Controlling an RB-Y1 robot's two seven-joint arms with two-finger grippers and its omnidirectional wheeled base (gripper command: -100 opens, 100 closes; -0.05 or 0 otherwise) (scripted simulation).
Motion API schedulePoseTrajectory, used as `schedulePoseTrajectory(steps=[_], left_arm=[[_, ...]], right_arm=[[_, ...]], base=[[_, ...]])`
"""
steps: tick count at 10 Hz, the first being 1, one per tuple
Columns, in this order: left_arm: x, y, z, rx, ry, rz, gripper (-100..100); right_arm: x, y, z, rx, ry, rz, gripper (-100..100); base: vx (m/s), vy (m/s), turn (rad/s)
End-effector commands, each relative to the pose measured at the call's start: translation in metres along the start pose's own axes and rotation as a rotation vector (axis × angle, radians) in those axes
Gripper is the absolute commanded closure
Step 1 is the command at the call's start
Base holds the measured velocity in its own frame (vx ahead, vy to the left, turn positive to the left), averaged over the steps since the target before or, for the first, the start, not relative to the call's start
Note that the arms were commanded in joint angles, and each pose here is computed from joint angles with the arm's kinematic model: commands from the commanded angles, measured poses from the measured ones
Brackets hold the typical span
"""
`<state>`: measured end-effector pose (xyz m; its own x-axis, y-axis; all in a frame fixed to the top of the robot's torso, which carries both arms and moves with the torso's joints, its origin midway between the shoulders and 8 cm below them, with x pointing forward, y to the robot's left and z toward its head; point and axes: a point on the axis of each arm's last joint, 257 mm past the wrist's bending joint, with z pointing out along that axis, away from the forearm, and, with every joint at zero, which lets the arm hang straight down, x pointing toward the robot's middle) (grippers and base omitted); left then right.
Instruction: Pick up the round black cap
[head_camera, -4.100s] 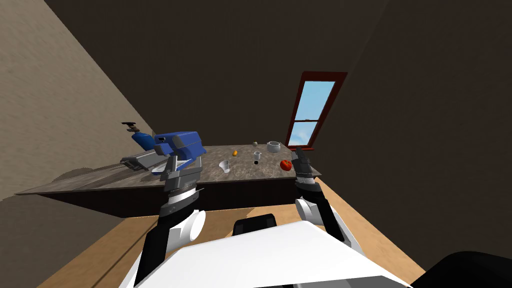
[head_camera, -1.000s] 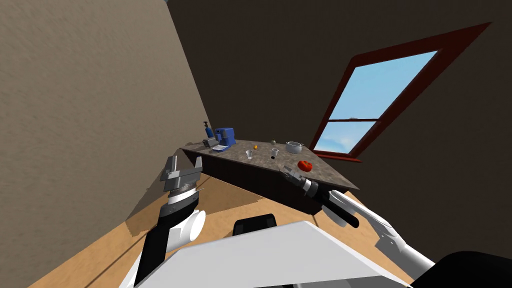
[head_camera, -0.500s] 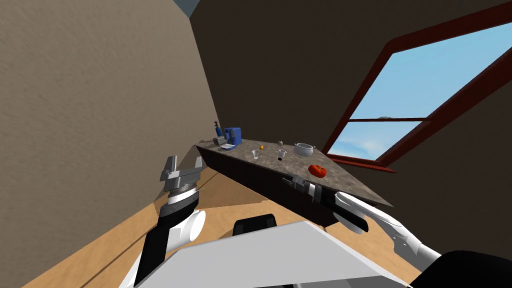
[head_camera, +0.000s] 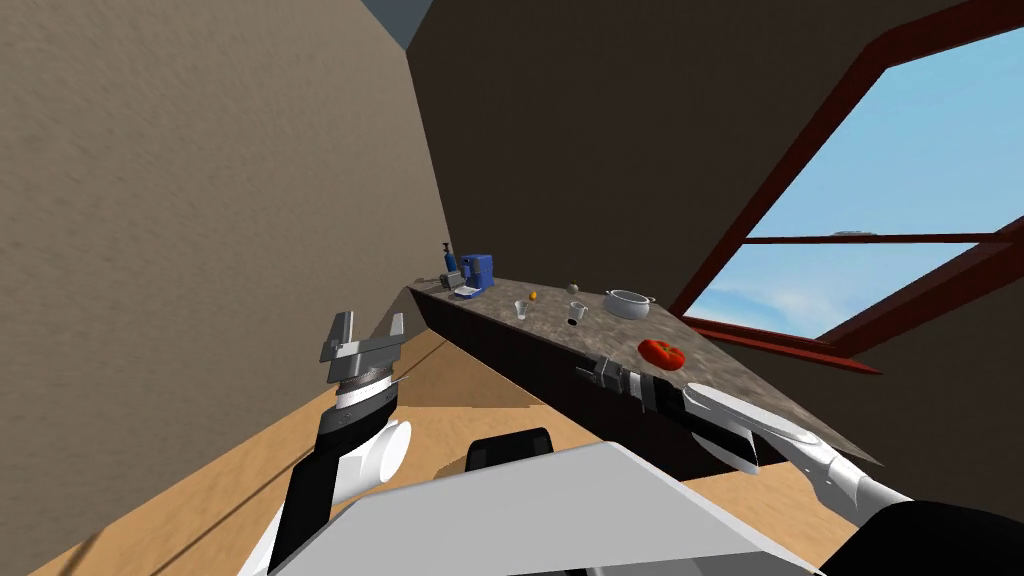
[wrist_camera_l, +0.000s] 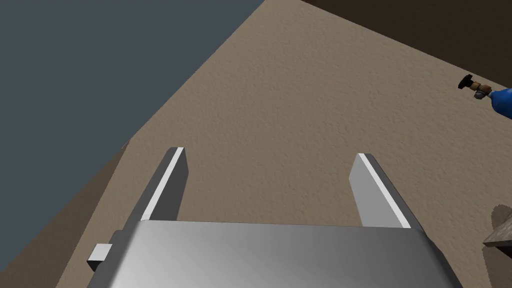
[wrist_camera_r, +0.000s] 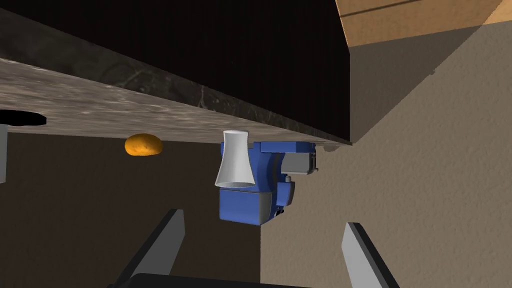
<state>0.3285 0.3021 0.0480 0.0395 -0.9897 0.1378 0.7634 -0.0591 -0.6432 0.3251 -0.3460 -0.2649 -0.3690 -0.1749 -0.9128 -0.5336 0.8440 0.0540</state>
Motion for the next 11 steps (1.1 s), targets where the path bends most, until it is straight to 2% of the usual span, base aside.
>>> schedulePoseTrajectory(steps=[1,2,3,4,5,6,7,8,9,10,11], left_arm=[[0.000,0.000,0.000,0.000,0.000,0.000,0],[0.000,0.000,0.000,0.000,0.000,0.000,0],[0.000,0.000,0.000,0.000,0.000,0.000,0],[0.000,0.000,0.000,0.000,0.000,0.000,0],[0.000,0.000,0.000,0.000,0.000,0.000,0],[0.000,0.000,0.000,0.000,0.000,0.000,0],[0.000,0.000,0.000,0.000,0.000,0.000,0],[0.000,0.000,0.000,0.000,0.000,0.000,0],[0.000,0.000,0.000,0.000,0.000,0.000,0],[0.000,0.000,0.000,0.000,0.000,0.000,0],[0.000,0.000,0.000,0.000,0.000,0.000,0]], right_arm=[[0.012,-0.006,-0.008,0.003,0.052,-0.024,-100],[0.038,-0.019,-0.022,0.020,0.131,-0.039,-100],[0.037,-0.021,-0.023,0.015,0.144,-0.055,-100],[0.061,-0.033,-0.039,0.031,0.218,-0.066,-100],[0.060,-0.037,-0.041,0.027,0.234,-0.084,-100],[0.081,-0.048,-0.058,0.042,0.305,-0.096,-100],[0.080,-0.053,-0.061,0.040,0.321,-0.113,-100],[0.097,-0.064,-0.079,0.048,0.393,-0.132,-100],[0.097,-0.069,-0.083,0.052,0.406,-0.141,-100],[0.110,-0.078,-0.100,0.055,0.472,-0.160,-100],[0.110,-0.081,-0.102,0.056,0.481,-0.169,-100]], base=[[0.028,0.024,0.152],[0.041,0.045,0.244],[0.044,0.033,0.132],[0.060,0.040,0.263],[0.050,0.025,0.124],[0.056,0.032,0.250],[0.047,0.021,0.131],[0.061,0.036,0.252],[0.057,0.020,0.125],[0.063,0.026,0.215],[0.055,0.017,0.117]])
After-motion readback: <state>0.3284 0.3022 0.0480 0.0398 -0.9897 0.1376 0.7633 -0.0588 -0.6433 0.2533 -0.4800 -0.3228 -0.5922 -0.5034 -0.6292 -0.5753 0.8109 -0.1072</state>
